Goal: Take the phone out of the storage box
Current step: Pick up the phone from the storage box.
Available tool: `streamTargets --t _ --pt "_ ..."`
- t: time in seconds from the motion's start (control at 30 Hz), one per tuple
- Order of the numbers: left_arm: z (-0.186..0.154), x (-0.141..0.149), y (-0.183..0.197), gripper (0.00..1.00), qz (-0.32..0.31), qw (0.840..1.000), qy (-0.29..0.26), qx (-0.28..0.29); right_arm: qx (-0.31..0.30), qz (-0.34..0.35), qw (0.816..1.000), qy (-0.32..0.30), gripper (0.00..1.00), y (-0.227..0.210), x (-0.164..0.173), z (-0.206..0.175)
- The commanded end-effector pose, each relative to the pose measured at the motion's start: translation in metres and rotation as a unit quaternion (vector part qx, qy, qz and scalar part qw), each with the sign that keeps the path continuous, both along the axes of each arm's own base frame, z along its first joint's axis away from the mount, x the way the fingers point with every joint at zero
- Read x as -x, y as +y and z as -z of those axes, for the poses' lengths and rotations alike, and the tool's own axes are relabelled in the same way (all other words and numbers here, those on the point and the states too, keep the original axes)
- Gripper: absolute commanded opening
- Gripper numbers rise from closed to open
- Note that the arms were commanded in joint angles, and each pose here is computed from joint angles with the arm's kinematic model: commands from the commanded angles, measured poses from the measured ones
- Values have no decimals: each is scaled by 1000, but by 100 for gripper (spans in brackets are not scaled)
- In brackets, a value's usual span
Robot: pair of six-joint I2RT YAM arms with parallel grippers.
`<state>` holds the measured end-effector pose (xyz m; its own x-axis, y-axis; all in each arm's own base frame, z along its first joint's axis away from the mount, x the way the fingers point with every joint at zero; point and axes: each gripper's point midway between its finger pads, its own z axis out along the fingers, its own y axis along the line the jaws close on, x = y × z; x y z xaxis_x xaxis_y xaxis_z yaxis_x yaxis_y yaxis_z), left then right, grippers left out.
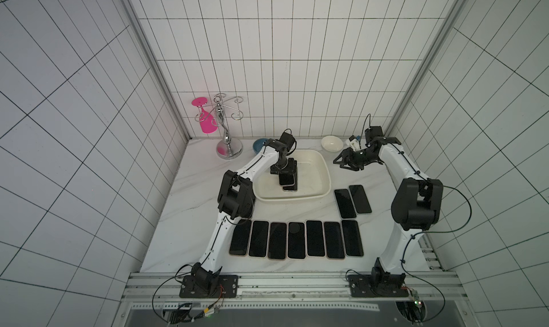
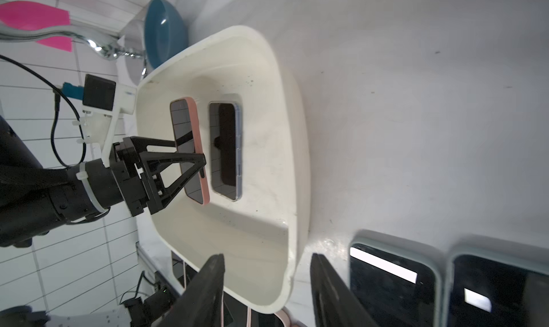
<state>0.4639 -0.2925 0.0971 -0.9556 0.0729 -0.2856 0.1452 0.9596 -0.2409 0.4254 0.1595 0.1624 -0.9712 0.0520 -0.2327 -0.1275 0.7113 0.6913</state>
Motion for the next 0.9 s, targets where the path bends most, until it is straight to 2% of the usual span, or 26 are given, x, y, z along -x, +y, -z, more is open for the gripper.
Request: streamTargets --t 0.0,0.13,0.33,0.53,0.87 --pt "-73 -1 -2 49 16 997 -58 54 -129 -40 991 -10 53 55 12 -25" --pt "-90 5 -3 48 20 995 -65 69 -163 -63 984 -19 59 93 19 -21" --pt "-93 10 -1 48 18 995 -60 76 -207 -93 973 -41 60 143 31 -29" --pt "-89 12 1 48 15 996 -53 74 -220 -116 968 -38 59 166 44 -32" --pt "-97 17 -3 47 16 994 -51 96 -224 -136 965 -15 57 193 49 -14"
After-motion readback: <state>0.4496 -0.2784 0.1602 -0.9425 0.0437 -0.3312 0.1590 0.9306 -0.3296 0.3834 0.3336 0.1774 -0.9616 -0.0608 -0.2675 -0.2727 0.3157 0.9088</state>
